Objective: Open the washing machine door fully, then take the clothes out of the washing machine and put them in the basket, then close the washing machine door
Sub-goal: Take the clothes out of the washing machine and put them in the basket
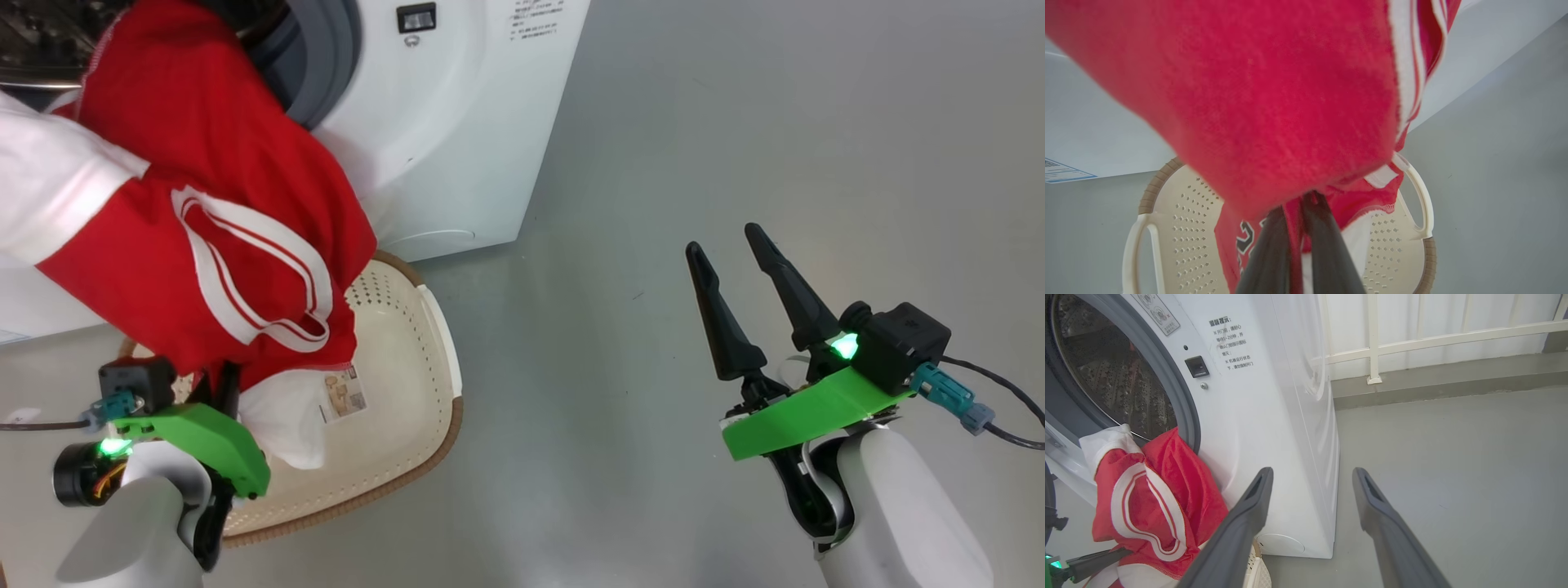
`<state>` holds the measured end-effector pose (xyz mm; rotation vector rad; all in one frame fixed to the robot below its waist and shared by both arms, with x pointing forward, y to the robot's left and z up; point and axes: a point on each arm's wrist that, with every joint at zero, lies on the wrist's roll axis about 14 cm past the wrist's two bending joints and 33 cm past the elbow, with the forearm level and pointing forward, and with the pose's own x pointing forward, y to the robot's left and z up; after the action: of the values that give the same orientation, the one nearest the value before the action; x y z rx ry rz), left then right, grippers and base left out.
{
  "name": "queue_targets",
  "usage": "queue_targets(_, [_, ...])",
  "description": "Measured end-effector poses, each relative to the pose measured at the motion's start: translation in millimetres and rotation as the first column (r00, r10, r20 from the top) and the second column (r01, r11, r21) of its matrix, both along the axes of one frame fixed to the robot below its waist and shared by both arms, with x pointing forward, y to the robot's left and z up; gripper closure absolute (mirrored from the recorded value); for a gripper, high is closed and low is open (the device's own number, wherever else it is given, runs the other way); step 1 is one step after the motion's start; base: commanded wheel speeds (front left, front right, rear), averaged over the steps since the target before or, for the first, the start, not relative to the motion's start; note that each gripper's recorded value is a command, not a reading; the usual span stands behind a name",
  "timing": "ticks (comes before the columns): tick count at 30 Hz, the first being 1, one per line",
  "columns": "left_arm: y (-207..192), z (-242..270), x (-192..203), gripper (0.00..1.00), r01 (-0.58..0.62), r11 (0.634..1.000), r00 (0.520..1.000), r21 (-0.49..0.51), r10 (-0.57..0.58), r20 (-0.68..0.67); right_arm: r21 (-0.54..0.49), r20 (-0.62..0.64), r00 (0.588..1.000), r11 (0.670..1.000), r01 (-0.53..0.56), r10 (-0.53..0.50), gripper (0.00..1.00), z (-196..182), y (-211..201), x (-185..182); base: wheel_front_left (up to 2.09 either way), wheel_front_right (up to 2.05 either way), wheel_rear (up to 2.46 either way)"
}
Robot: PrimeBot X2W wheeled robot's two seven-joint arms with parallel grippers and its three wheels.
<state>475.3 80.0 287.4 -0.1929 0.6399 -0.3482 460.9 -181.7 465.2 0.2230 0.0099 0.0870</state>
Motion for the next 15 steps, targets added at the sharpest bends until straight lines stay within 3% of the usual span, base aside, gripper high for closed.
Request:
queue_targets(6, [-0.1,-2.5,-2.0,1.0,-0.006,1.0,1.0,0.001,0.006,-0.009,-0.002,-0.002,1.0,1.0,-0.001,0.001,0.0,-1.2,0.6,0.5,0.0,0.0,0.0])
queue_targets(7, [0.5,-2.3,-2.1,0.73,-0.008,1.0,1.0,0.002,0.008,-0.008,-0.001,-0.002,1.0,1.0,-0.002,0.002,0.0,-1.0,1.2,0.6,0.0,0.0,0.0])
queue_targets(8, [1.4,-1.8,-1.9,0.25,-0.012,1.0,1.0,0.003,0.012,-0.007,0.0,-0.001,1.0,1.0,-0.003,0.003,0.0,-0.8,1.7,0.7,0.0,0.0,0.0])
queue_targets(9, [2.8,-1.1,-1.3,0.0,-0.019,1.0,1.0,0.001,0.019,-0.006,0.0,0.0,1.0,1.0,-0.004,0.004,0.0,-0.5,2.3,0.9,0.0,0.0,0.0])
queue_targets(15, [9.6,4.2,1.3,0.0,-0.036,0.999,0.999,0.01,0.036,0.011,0.005,0.004,1.0,1.0,-0.013,0.012,0.0,1.0,5.8,1.8,0.0,0.0,0.0])
